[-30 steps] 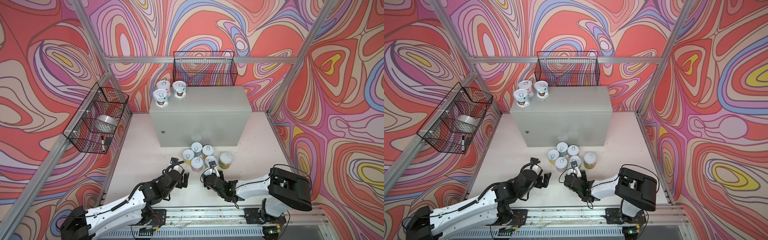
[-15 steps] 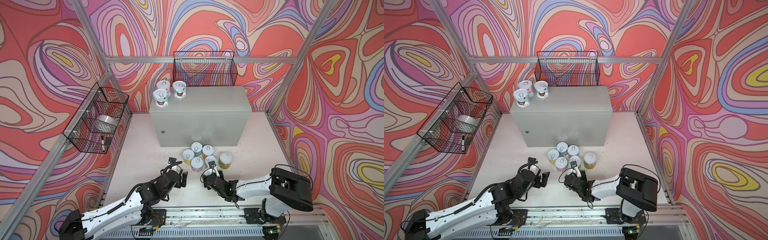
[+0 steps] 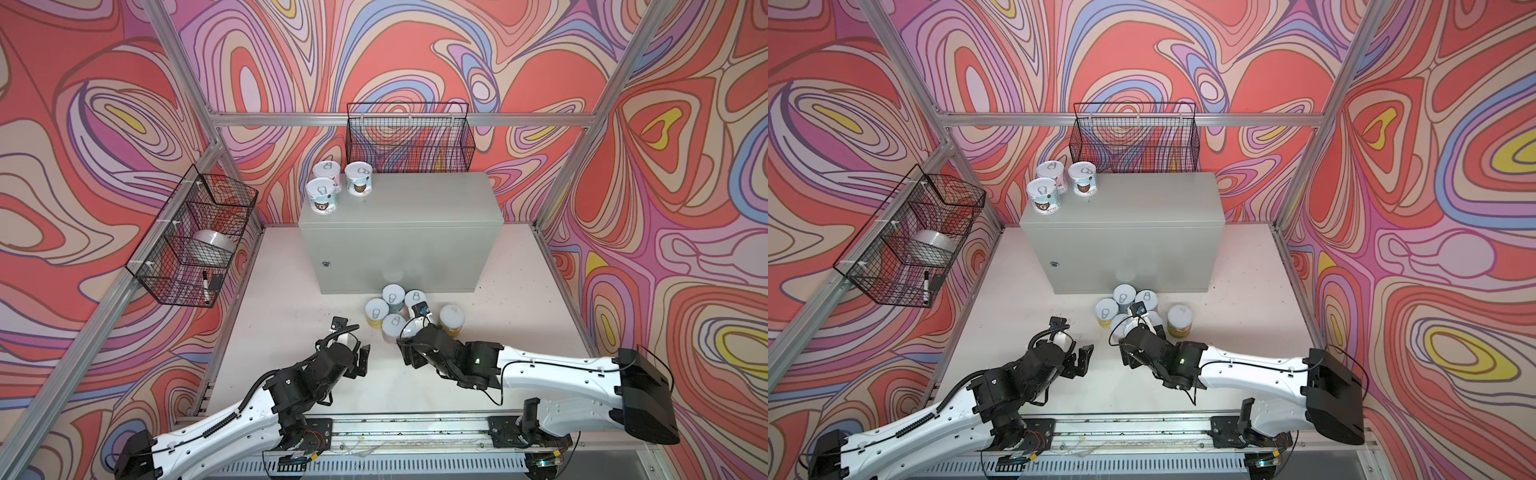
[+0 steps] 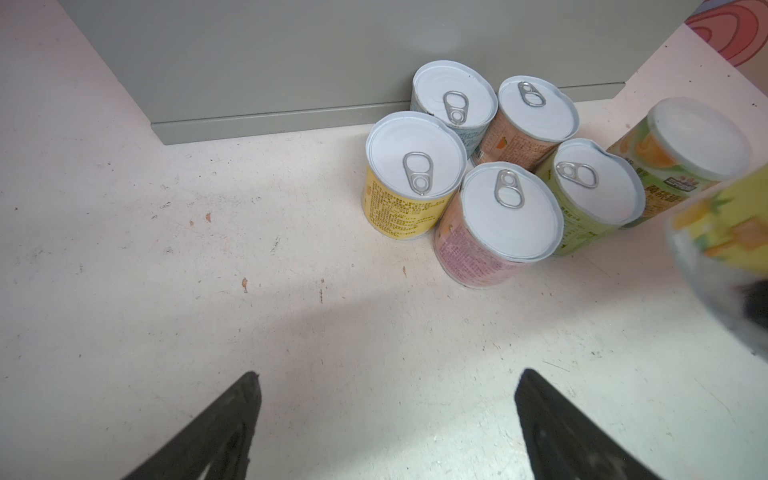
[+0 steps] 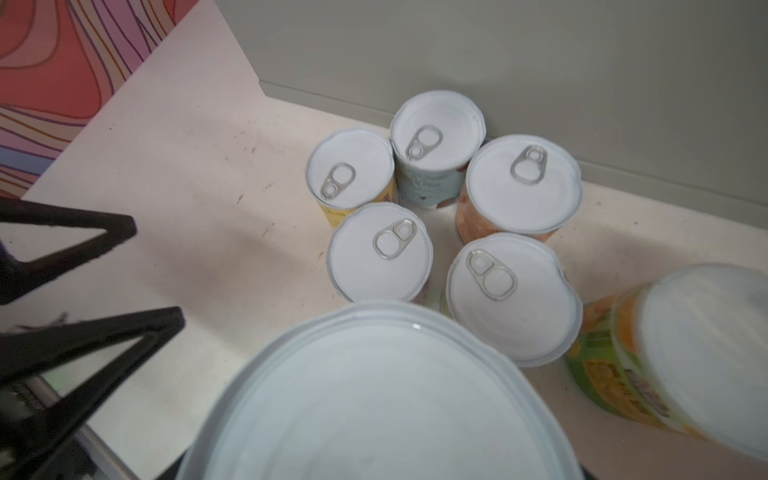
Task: Place and organize the canned foods onto the counter
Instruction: 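Lift the held can with the right gripper up over the grey cabinet top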
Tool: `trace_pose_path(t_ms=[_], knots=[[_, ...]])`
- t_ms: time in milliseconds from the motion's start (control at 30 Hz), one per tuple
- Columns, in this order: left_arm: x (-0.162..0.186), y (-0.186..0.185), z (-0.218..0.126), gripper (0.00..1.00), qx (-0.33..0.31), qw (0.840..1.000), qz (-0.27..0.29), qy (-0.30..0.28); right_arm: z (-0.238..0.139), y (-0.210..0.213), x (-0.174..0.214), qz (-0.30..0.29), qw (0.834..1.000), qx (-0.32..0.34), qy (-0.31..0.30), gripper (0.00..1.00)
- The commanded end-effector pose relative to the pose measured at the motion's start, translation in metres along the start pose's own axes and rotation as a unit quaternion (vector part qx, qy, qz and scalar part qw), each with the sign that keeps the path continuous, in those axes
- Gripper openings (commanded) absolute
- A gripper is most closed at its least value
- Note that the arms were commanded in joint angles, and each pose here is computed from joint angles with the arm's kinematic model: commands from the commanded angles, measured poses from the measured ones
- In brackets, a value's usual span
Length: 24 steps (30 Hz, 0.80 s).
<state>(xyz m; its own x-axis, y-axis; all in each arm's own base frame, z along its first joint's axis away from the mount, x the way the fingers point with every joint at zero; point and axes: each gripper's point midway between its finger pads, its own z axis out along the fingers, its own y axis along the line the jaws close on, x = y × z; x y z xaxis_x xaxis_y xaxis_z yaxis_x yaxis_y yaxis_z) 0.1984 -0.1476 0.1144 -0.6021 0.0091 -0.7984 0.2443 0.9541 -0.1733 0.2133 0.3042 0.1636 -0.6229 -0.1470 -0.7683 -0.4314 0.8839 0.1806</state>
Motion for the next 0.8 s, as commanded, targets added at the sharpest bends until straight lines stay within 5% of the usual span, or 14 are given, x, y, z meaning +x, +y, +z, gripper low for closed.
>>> trace_pose_path(t_ms=[0, 433, 767], knots=[[-0.007, 0.005, -0.006, 0.96, -0.014, 1.0, 0.001, -0.007, -0.024, -0.019, -0.053, -0.012, 0.999, 0.046, 0.0, 0.0], [-0.022, -0.003, -0.013, 0.96, 0.0, 1.0, 0.007, -0.018, -0.056, 0.011, -0.263, -0.104, 0.991, 0.017, -0.081, 0.0], [-0.02, -0.002, -0.014, 0.94, 0.001, 1.0, -0.003, -0.015, -0.026, 0.028, -0.343, -0.128, 0.98, -0.032, -0.152, 0.0]])
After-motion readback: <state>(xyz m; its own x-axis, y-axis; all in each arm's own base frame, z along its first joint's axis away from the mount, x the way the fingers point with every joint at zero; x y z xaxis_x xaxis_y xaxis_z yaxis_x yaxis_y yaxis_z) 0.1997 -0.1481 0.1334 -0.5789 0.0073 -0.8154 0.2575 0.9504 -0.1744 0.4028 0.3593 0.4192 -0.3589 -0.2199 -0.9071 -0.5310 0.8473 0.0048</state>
